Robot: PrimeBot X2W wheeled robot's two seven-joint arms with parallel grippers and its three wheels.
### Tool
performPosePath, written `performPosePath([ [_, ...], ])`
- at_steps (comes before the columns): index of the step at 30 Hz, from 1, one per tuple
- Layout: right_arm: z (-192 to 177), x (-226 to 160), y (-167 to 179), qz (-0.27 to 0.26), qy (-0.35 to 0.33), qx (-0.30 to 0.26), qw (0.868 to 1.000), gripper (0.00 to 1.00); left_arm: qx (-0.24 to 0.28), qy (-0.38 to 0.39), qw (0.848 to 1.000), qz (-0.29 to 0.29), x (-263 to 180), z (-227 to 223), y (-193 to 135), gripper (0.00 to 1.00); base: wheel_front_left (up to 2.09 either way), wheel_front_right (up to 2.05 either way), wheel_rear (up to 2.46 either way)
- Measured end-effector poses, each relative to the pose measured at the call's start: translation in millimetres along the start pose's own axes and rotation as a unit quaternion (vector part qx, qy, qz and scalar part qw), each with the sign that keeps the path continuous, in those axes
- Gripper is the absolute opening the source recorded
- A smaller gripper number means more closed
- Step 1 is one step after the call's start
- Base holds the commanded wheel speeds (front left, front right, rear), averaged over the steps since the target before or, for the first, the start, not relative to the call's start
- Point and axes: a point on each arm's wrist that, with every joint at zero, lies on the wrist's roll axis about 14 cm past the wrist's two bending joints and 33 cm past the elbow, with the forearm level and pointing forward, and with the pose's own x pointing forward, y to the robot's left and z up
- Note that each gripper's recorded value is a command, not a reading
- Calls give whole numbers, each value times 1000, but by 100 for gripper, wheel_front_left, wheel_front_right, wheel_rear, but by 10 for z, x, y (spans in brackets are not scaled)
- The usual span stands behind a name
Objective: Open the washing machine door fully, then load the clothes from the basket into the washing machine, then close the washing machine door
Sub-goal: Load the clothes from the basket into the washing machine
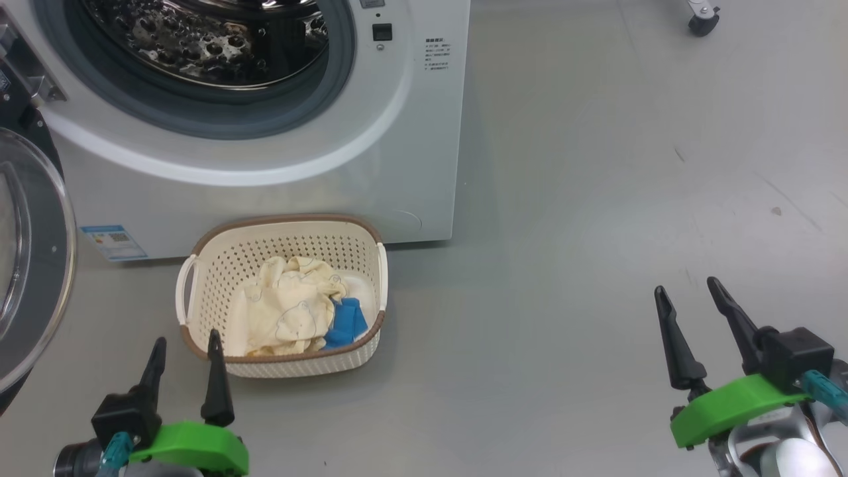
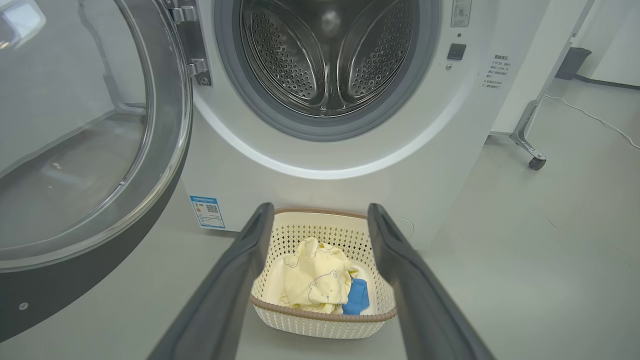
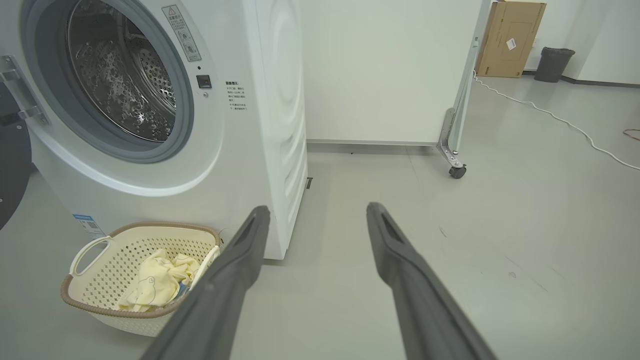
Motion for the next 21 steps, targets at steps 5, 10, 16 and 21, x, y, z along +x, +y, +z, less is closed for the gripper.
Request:
performPosePath([
  [5,-17,4,5,1,3,0,1000,100,1,4,1000,0,-2,-24,4,100,165,-165,0],
  [10,-21,11,14,2,3,0,1000,100,0,-1,1000,-5,4,-4,-16,100,204,-184,-20],
  [16,-17,15,23,4,2,1,1000,100,-1,-10,1000,-9,36,54,-29,100,126,-126,0],
  [21,-5,15,25,4,0,0,1000,100,0,-15,1000,-12,29,77,-44,100,51,-51,0],
])
